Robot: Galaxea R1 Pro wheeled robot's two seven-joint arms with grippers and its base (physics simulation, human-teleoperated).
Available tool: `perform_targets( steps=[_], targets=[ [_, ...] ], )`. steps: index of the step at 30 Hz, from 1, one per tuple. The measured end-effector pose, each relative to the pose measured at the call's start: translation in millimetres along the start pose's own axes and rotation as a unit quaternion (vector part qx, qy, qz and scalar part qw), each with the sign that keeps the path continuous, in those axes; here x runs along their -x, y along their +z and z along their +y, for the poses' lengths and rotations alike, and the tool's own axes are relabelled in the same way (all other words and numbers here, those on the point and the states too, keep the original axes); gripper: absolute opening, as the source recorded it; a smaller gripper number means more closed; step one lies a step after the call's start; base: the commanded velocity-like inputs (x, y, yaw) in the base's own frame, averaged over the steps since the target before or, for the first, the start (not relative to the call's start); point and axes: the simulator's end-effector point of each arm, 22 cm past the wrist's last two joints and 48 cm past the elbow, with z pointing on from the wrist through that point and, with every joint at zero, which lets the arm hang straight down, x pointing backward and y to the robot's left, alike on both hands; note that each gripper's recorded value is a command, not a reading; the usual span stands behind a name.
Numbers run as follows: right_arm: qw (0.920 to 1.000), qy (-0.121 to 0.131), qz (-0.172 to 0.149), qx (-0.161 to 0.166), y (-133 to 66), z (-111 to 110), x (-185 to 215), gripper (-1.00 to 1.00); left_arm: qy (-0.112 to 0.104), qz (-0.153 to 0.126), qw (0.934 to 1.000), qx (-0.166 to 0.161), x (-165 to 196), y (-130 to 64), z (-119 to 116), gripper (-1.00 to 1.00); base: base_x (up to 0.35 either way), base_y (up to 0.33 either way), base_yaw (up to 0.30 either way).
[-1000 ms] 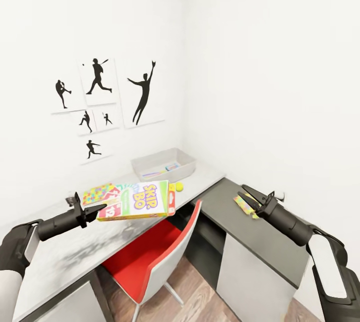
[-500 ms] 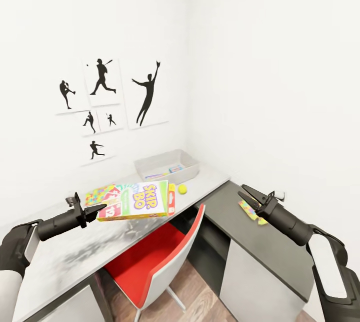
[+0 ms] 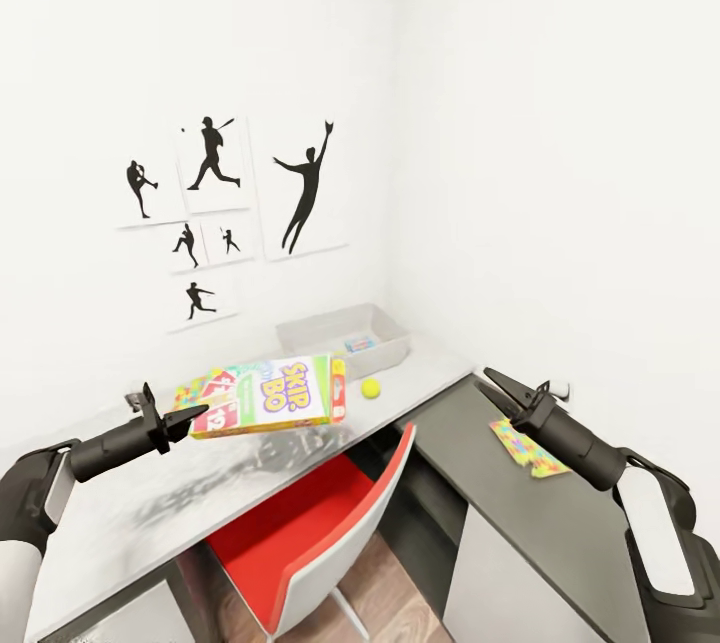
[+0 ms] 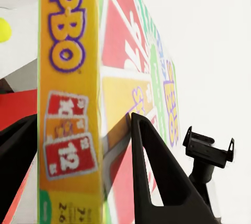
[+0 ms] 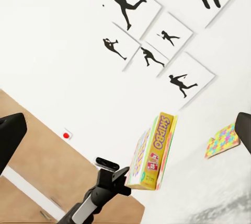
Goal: Put all the toys in the child's room - the three board games (two on the bed and one on the table), the two jigsaw puzzles on the table, and the tennis ball on the table - inside the toy box on the table in the child's room.
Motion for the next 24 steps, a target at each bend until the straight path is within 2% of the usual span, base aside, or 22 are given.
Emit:
perform_targets(
  steps=[10,18,24],
  targets=[
    [1.0000,0.001,0.001,0.000,0.0,0.0,-0.3,1.00,0.000,-0.001,1.0000,-0.001,-0.3,0.7,-0.2,-1.00,0.218,-0.121,0.266],
    [1.0000,0.002,0.001,0.000,-0.2,-0.9,-0.7,1.00,0.000,0.000,1.0000,-0.001,-0.6,1.1,0.0,-1.00,0.212,-0.028,0.041],
    [1.0000,0.002,0.000,0.000,-0.5,-1.0,-0.6,1.00,0.000,0.000,1.0000,0.000,-0.7,1.1,0.1,-1.00,0.214,0.082,0.002]
  ],
)
